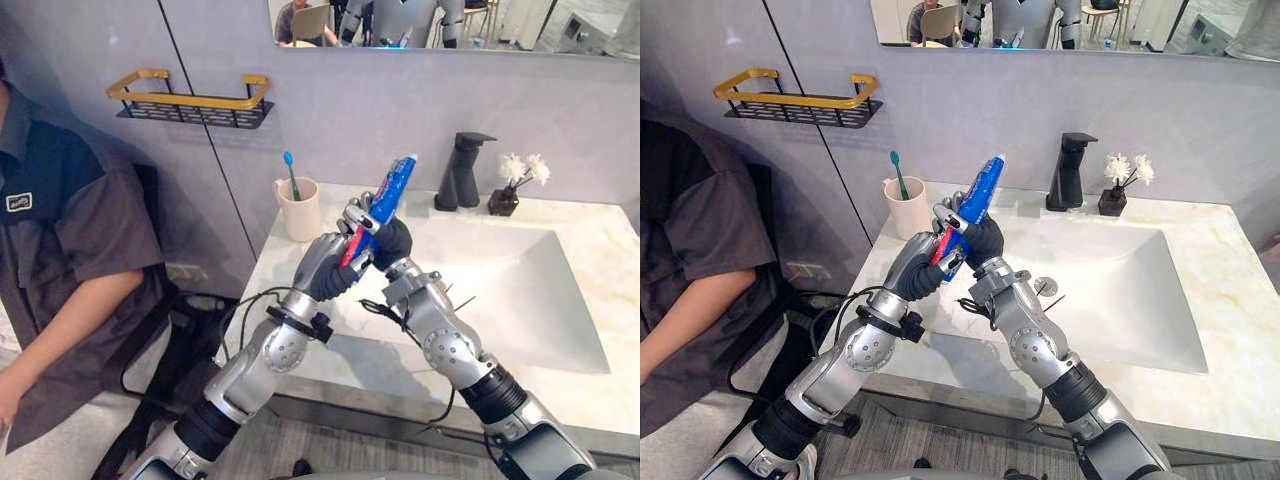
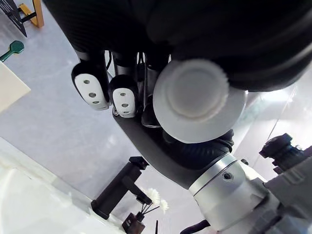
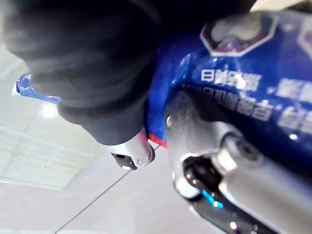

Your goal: Organize washtable

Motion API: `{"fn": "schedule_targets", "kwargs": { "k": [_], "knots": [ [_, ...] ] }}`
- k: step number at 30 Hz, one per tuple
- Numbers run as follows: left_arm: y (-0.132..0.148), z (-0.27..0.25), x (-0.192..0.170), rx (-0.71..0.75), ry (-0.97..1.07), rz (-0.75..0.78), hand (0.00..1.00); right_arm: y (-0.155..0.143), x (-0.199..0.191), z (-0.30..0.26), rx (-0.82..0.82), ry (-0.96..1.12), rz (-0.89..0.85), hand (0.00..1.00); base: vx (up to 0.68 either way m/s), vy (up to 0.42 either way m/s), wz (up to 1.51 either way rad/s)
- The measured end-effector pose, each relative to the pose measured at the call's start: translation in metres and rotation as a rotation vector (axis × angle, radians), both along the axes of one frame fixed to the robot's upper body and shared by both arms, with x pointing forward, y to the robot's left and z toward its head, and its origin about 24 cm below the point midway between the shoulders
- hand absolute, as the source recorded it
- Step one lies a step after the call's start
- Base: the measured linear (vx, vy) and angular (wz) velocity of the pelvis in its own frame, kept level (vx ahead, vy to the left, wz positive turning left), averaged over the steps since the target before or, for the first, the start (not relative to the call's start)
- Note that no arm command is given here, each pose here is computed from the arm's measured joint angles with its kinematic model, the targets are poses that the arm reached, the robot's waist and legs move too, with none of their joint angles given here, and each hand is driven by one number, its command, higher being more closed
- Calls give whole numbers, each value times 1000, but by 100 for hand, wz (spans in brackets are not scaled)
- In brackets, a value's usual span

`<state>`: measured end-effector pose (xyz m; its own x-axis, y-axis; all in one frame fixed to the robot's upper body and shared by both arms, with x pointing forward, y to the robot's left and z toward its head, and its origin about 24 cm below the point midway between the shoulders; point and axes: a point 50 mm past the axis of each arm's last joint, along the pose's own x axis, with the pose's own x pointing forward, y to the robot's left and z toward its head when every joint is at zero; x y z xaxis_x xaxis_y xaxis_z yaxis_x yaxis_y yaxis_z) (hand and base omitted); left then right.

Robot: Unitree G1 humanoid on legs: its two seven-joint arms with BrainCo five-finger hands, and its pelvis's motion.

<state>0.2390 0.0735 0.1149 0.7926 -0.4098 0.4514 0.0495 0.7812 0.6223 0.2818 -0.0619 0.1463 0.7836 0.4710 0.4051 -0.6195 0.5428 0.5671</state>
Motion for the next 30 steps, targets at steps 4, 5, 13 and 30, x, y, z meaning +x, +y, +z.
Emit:
{"fn": "schedule_targets", "kwargs": {
  "k": [4, 5, 13, 30],
  "knots": [
    [11, 4, -9, -60, -18, 41, 0, -6, -3, 20, 25, -100, -39, 100, -8, -1, 0],
    [15, 5, -11, -78, -19, 61, 0, -10, -2, 25, 44, -122, -65, 100, 0, 0, 0],
    [99, 5, -29, -241, -43, 502, 0, -88, -4, 68, 161, -344, -467, 100, 0, 0, 1],
    [181, -160, -128, -654, 710, 1155, 0, -153, -19, 57, -295, -371, -1034, 100, -2, -10, 14]
  ]
}}
